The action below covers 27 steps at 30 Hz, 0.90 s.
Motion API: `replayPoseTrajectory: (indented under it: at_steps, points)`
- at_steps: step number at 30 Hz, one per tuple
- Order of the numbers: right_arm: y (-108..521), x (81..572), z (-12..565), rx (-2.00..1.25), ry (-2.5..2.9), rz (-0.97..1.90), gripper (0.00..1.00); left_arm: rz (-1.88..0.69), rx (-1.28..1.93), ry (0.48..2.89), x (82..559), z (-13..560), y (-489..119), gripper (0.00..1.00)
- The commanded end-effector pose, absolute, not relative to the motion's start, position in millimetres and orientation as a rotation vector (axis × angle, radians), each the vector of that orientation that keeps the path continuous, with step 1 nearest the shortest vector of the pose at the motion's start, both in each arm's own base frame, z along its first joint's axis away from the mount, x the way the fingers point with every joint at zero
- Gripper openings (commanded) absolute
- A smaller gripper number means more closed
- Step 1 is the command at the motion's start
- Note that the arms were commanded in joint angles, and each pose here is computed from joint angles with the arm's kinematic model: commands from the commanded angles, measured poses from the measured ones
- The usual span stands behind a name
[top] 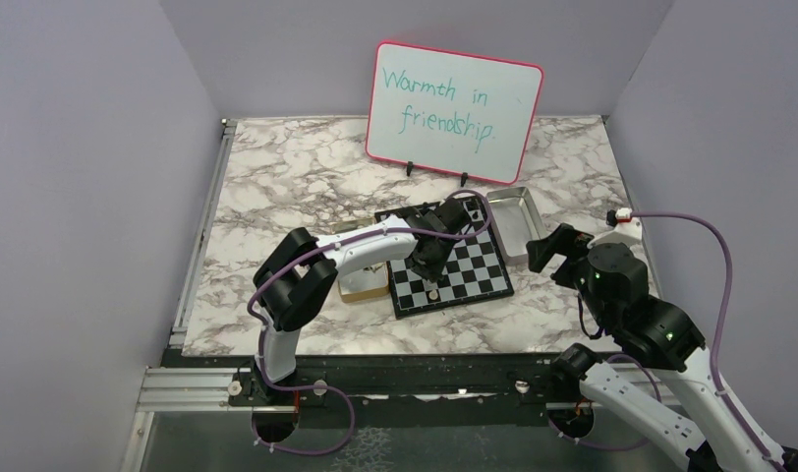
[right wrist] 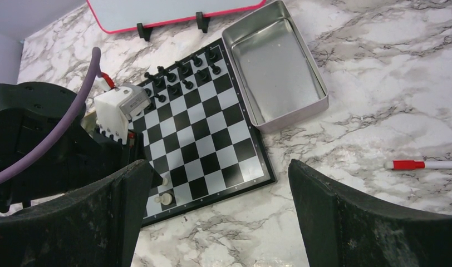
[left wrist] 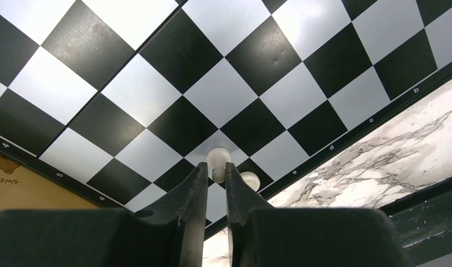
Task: Set up the chess pieces on the board
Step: Place the chess piece on the chessboard.
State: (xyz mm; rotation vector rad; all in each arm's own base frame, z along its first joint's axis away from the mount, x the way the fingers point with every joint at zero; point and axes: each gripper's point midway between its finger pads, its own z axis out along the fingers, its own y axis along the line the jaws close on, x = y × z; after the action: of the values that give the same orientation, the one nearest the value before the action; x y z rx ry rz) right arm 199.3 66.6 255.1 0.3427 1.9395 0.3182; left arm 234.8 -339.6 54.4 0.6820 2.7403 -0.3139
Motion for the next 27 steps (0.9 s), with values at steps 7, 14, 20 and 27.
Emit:
replayPoseTrajectory:
  at_steps: [7,14,20,27]
  points:
    - [68.7,198.1,249.0,0.363,1.949,0.334,0.97,-0.274,0.698,2.719,236.5,62.8,-336.5,0.24]
    - [69.9,197.5,248.7,0.362,1.944,0.349,0.97,-0.262,0.705,2.7,239.1,69.8,-334.4,0.26]
    - [69.7,196.8,249.3,0.358,1.943,0.35,0.97,-0.31,0.713,2.661,243.5,86.0,-343.0,0.3]
    - [69.8,196.4,247.8,0.356,1.946,0.35,0.97,-0.366,0.71,2.656,241.3,95.3,-348.7,0.3]
